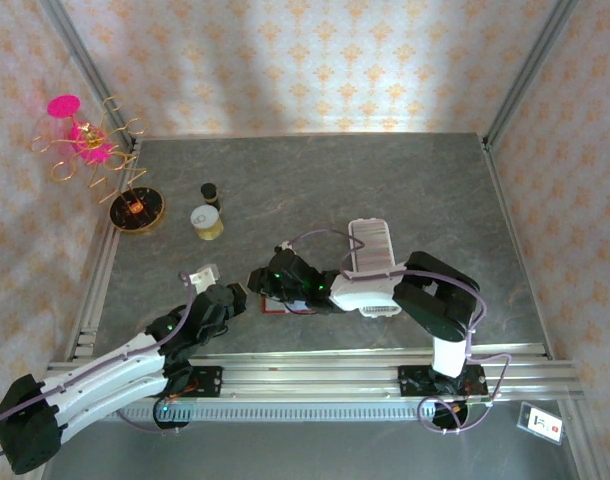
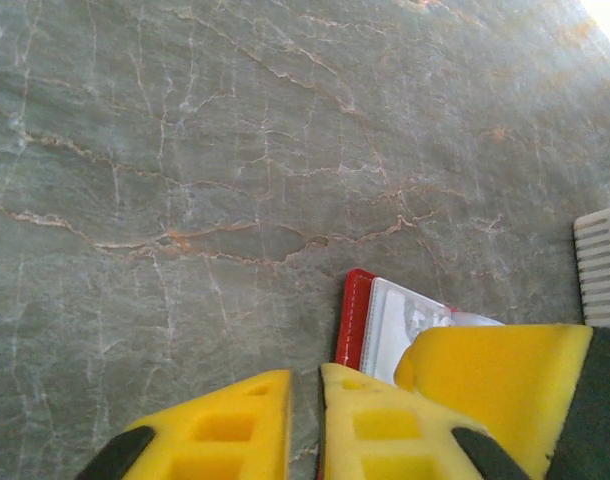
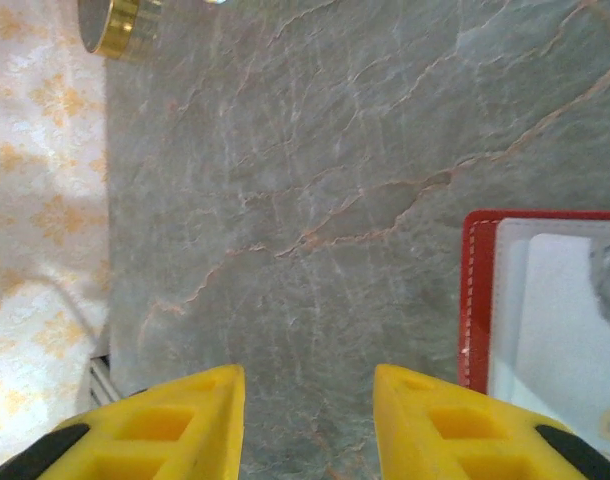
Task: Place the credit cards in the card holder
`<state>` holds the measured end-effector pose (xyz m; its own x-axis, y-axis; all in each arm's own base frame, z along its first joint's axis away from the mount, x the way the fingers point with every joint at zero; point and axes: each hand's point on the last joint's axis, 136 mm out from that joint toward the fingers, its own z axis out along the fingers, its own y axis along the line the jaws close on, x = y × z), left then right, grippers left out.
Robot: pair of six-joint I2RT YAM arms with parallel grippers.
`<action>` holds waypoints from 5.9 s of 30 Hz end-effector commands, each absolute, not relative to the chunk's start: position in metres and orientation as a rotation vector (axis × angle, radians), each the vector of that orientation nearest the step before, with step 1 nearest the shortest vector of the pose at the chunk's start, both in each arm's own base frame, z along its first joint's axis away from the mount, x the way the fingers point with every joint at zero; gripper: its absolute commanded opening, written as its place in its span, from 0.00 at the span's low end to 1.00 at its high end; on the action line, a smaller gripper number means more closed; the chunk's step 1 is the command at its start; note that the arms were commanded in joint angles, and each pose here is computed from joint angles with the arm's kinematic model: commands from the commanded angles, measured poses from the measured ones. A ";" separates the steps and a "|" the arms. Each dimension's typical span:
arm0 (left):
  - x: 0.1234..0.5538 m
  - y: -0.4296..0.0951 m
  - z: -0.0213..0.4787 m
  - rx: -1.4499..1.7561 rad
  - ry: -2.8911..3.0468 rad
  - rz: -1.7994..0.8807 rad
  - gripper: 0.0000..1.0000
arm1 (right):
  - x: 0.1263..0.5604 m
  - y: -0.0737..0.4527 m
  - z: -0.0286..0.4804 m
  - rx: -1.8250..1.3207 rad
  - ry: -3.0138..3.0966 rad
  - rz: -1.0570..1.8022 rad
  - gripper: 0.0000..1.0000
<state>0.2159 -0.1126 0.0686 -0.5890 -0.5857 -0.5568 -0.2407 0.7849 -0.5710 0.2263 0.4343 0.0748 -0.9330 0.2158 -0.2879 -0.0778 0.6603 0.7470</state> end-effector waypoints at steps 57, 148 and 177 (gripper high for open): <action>0.203 -0.175 0.010 -0.357 2.444 -0.795 0.11 | 0.214 0.381 0.045 0.187 2.626 0.893 0.47; 0.262 -0.166 0.138 -0.370 2.156 -0.771 0.35 | 0.190 0.197 0.195 -1.625 1.484 -0.234 0.56; 0.240 -0.167 0.111 -0.373 2.197 -0.874 0.41 | 0.201 0.139 0.094 -1.907 1.578 -0.473 0.58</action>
